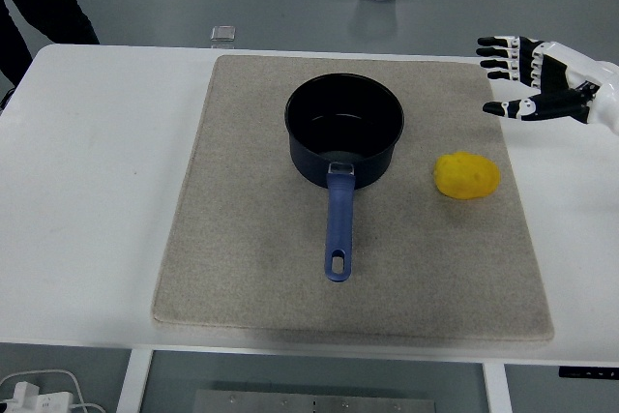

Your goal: Put the potato in the blue pot

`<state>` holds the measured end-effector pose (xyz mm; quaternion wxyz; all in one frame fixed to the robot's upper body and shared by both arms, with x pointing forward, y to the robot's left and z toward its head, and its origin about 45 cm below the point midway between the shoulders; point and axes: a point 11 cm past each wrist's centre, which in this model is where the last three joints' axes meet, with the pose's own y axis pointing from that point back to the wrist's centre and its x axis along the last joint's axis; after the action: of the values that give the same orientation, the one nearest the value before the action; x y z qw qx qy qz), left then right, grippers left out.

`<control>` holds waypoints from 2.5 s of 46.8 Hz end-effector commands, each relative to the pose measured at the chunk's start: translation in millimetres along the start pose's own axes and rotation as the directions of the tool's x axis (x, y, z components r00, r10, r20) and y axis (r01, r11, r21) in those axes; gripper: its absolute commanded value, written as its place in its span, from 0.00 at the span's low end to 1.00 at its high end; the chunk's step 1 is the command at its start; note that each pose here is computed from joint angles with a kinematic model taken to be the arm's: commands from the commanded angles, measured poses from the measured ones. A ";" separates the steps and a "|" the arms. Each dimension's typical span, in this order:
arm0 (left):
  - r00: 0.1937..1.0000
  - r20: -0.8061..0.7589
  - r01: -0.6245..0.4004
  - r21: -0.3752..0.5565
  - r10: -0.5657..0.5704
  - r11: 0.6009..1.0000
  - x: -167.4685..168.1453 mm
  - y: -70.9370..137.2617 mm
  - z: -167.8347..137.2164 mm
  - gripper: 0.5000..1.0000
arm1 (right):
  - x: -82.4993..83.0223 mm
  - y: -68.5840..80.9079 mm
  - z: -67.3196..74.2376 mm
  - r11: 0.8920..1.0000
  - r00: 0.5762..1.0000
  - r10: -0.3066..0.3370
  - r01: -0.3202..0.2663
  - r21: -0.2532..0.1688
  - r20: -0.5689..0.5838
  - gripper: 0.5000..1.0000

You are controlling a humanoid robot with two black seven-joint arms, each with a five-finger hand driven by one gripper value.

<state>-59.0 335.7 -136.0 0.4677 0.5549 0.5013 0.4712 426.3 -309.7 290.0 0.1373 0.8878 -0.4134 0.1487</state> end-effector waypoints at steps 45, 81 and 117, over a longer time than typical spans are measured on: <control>1.000 0.000 -0.001 0.001 0.001 1.000 0.1 0.0 -0.8 0.99 | -69.5 -6.6 49.7 0.993 0.948 -0.121 0.114 -0.042 -0.295 0.85; 1.000 -0.001 -0.003 0.003 0.003 1.000 0.6 -0.1 -1.8 0.99 | -60.2 6.8 70.9 0.986 0.939 -0.142 0.104 -0.133 -0.313 0.84; 1.000 -0.001 -0.004 0.003 0.004 1.000 1.1 0.0 -1.8 0.99 | -51.3 4.8 65.7 0.994 0.932 -0.077 0.046 -0.097 -0.355 0.00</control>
<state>-60.6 336.7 -135.8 0.4658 0.5564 0.5010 0.4717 401.3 -301.1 211.8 0.2533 0.8507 -0.3592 0.2882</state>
